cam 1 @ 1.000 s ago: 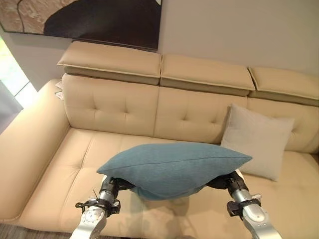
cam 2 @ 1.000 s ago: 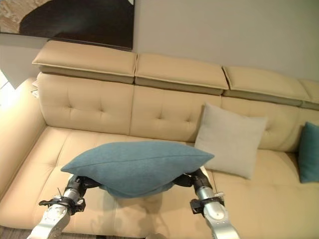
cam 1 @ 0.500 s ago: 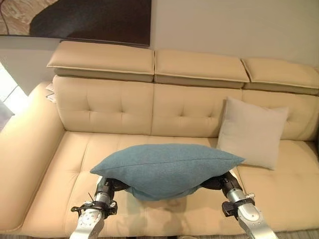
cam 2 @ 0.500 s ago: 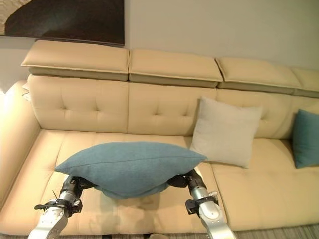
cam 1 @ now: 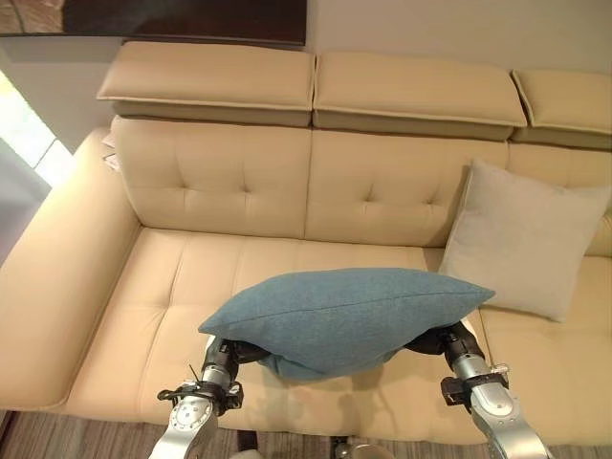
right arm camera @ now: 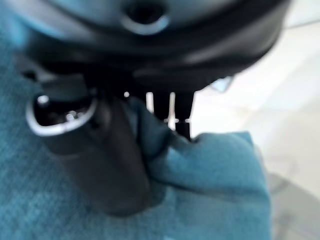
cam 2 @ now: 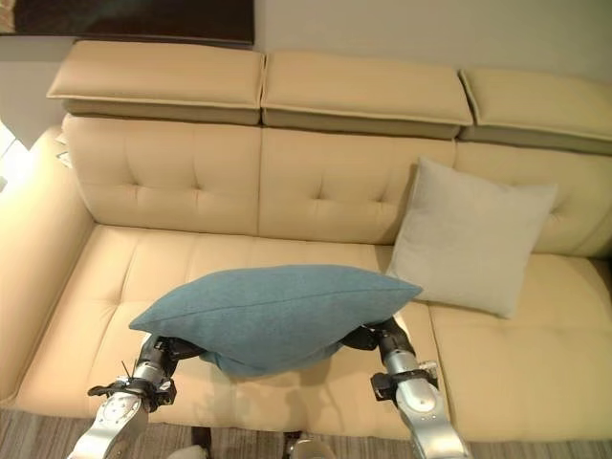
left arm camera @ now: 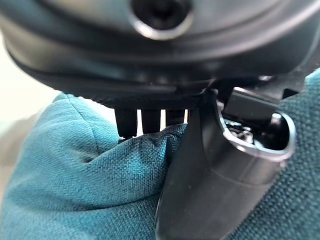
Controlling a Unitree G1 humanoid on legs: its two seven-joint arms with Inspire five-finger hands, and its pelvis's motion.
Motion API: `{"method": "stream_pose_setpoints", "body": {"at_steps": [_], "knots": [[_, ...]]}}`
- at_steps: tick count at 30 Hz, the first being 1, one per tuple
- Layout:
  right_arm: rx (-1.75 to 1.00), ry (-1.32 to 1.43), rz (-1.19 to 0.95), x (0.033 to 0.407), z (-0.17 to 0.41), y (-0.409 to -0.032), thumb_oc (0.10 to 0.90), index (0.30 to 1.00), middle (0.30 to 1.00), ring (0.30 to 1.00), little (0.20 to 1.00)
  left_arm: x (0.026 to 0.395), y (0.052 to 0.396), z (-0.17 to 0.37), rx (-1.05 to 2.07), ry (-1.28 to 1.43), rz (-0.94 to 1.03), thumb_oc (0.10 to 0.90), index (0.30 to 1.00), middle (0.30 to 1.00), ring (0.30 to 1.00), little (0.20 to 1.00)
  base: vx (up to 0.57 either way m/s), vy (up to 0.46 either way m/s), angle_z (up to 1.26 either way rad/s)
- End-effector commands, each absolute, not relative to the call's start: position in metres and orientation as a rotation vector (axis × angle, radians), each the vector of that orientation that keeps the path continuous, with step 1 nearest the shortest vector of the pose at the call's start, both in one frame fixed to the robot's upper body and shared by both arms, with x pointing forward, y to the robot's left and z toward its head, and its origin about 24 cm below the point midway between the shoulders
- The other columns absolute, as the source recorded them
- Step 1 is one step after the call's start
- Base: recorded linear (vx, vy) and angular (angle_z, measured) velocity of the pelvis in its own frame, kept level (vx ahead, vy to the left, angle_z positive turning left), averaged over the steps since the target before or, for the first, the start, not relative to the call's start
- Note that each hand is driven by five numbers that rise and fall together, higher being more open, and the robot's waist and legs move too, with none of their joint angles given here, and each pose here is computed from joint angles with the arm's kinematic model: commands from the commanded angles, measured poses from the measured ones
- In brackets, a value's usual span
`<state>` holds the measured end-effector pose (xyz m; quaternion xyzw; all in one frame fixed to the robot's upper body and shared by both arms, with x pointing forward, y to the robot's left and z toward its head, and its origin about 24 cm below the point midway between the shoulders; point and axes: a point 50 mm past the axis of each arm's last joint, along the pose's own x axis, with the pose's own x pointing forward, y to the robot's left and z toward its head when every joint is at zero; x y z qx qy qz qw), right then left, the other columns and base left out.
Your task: Pick up all the scattered cushions and arrange them neatly on the sofa.
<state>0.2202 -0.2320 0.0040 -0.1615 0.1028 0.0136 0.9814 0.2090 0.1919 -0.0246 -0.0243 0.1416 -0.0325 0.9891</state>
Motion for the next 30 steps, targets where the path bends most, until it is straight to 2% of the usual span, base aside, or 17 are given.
{"method": "stream_pose_setpoints", "body": {"at_steps": [1, 13, 23, 28, 30], "knots": [[-0.271, -0.098, 0.074, 0.246, 0.054, -0.207, 0.400, 0.300, 0.300, 0.300, 0.300, 0.240, 0.178, 0.062, -0.094, -0.176, -0.176, 0.400, 0.300, 0.300, 0.300, 0.300, 0.00, 0.061, -0.11], [-0.211, -0.280, 0.064, 0.265, 0.090, -0.190, 0.400, 0.300, 0.300, 0.300, 0.300, 0.256, 0.197, 0.100, -0.024, -0.356, -0.051, 0.400, 0.300, 0.300, 0.300, 0.300, -0.07, 0.020, -0.04], [-0.178, -0.469, 0.078, 0.290, 0.133, -0.166, 0.400, 0.300, 0.300, 0.300, 0.300, 0.281, 0.188, 0.133, 0.079, -0.505, -0.019, 0.400, 0.300, 0.300, 0.300, 0.300, -0.06, 0.010, 0.00], [-0.186, -0.578, 0.054, 0.306, 0.165, -0.159, 0.400, 0.300, 0.300, 0.300, 0.300, 0.295, 0.185, 0.164, 0.116, -0.627, 0.019, 0.400, 0.300, 0.300, 0.300, 0.300, 0.00, 0.003, 0.03], [-0.209, -0.665, 0.043, 0.318, 0.193, -0.154, 0.400, 0.300, 0.300, 0.300, 0.300, 0.307, 0.181, 0.191, 0.107, -0.713, 0.039, 0.400, 0.300, 0.300, 0.300, 0.300, 0.01, -0.001, 0.02]]}}
